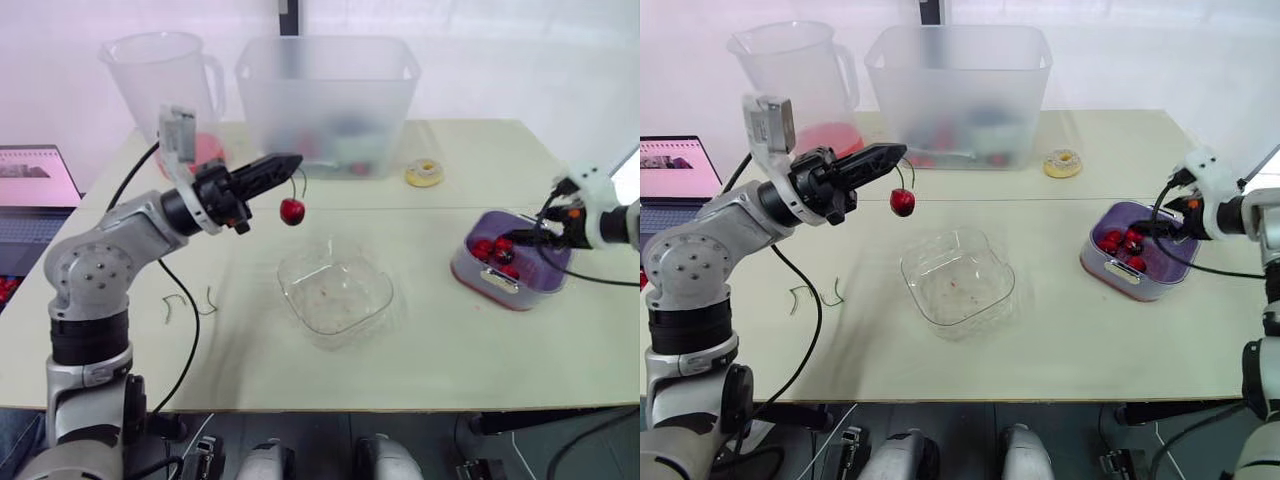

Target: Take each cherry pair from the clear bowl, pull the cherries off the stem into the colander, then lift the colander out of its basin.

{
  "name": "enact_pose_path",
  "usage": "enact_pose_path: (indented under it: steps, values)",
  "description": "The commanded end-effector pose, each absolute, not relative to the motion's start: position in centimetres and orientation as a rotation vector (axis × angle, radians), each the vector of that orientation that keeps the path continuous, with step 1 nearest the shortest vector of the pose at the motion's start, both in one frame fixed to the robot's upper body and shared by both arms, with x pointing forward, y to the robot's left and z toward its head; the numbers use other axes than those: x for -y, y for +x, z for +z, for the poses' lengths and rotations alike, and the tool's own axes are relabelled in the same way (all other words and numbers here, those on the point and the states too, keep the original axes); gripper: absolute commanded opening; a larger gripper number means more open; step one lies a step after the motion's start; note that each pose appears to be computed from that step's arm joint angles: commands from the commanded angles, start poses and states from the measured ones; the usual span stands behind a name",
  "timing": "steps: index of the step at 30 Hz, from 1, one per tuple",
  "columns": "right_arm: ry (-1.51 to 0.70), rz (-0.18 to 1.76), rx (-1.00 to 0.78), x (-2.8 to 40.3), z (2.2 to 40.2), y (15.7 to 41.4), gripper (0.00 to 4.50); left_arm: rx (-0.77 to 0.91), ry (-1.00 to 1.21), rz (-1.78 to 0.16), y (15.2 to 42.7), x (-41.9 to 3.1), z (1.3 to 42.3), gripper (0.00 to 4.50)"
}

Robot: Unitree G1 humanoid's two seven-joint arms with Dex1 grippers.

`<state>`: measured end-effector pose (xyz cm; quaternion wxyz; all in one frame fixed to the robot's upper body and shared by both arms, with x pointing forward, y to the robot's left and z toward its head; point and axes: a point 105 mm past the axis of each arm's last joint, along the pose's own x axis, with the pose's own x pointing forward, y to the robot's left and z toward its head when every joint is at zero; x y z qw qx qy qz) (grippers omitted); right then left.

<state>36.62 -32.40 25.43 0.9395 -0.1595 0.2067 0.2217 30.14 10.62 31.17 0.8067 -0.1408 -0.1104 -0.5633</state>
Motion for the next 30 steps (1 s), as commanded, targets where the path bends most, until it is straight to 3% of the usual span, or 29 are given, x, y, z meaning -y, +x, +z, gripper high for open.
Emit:
enact_pose_path:
  steps: [1, 5, 12, 22, 25, 29, 30]
  values:
    - [-0.242, 0.690, -0.231, 26.2, 29.9, 35.9, 4.46, 0.327, -0.313, -1.214, 29.5, -11.0, 33.3, 0.00]
    - [-0.091, 1.108, -0.106, 16.3, 31.3, 32.6, 4.46, 0.331, -0.323, -1.231, 29.4, -10.5, 33.7, 0.00]
    - [0.091, 1.440, -0.018, 6.3, 30.5, 30.2, 4.46, 0.317, -0.329, -1.273, 29.2, -9.8, 33.7, 0.00]
    - [0.221, 1.518, 0.011, 2.3, 30.7, 29.7, 4.46, 0.321, -0.321, -1.287, 28.9, -9.4, 33.7, 0.00]
    - [0.224, 1.505, -0.006, 2.1, 30.2, 29.9, 3.67, 0.321, -0.319, -1.286, 28.8, -9.3, 33.7, 0.00]
    - [0.209, 1.496, -0.019, 2.1, 29.6, 29.9, 1.88, 0.317, -0.325, -1.283, 28.7, -9.3, 33.6, 0.00]
    - [0.213, 1.495, -0.019, 2.1, 29.7, 29.9, 1.88, 0.316, -0.324, -1.283, 28.6, -9.3, 33.5, 0.00]
